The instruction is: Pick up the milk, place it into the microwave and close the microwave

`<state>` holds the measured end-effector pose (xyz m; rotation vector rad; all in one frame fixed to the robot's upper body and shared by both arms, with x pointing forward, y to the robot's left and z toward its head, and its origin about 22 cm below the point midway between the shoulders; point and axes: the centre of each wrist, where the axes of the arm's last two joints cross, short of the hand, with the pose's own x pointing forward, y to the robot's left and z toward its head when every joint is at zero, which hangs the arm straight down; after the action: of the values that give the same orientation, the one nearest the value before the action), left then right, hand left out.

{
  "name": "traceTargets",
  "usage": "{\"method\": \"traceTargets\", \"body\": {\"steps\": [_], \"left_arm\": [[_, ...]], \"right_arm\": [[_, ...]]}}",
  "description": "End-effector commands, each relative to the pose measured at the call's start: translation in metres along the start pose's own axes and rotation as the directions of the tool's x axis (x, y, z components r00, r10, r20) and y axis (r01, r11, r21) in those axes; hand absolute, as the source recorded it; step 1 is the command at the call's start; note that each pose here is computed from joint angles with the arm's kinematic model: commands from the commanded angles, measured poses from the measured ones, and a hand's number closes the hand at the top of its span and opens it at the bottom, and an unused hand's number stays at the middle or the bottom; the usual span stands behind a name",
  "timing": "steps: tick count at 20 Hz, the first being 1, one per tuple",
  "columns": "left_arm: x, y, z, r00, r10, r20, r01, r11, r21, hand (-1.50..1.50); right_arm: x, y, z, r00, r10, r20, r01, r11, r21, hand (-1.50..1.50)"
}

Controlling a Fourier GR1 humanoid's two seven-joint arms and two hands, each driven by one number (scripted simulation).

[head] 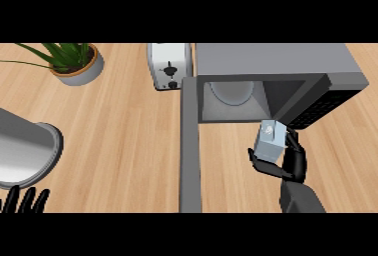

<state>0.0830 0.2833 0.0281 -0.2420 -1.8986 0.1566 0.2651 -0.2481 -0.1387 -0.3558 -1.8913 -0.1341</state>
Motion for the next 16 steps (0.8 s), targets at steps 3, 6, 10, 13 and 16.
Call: {"method": "traceTargets", "body": {"steps": [3, 6, 10, 13, 16], "left_arm": [[-0.012, -0.001, 0.011, 1.000, 0.009, -0.023, -0.009, 1.000, -0.017, -1.50], [0.007, 0.000, 0.014, 1.000, 0.008, 0.002, -0.008, 1.000, -0.003, -1.50], [0.011, -0.011, 0.025, 1.000, 0.006, -0.006, -0.006, 1.000, 0.002, -1.50], [0.002, -0.004, 0.011, 1.000, 0.003, 0.007, -0.003, 0.999, 0.041, -1.50], [0.001, 0.007, 0.010, 1.000, 0.007, 0.000, -0.007, 1.000, 0.029, -1.50]], "right_arm": [[0.034, 0.001, 0.001, 0.999, 0.022, 0.050, -0.026, 0.997, 0.077, 1.50], [0.054, -0.020, 0.025, 0.998, 0.040, 0.047, -0.043, 0.996, 0.072, 1.50], [0.090, -0.013, 0.031, 0.995, -0.089, 0.044, 0.082, 0.987, 0.139, 1.50], [0.112, 0.001, 0.033, 0.962, -0.270, 0.024, 0.263, 0.951, 0.162, 1.50], [0.127, 0.018, 0.035, 0.952, -0.303, 0.028, 0.296, 0.944, 0.146, 1.50]]}}
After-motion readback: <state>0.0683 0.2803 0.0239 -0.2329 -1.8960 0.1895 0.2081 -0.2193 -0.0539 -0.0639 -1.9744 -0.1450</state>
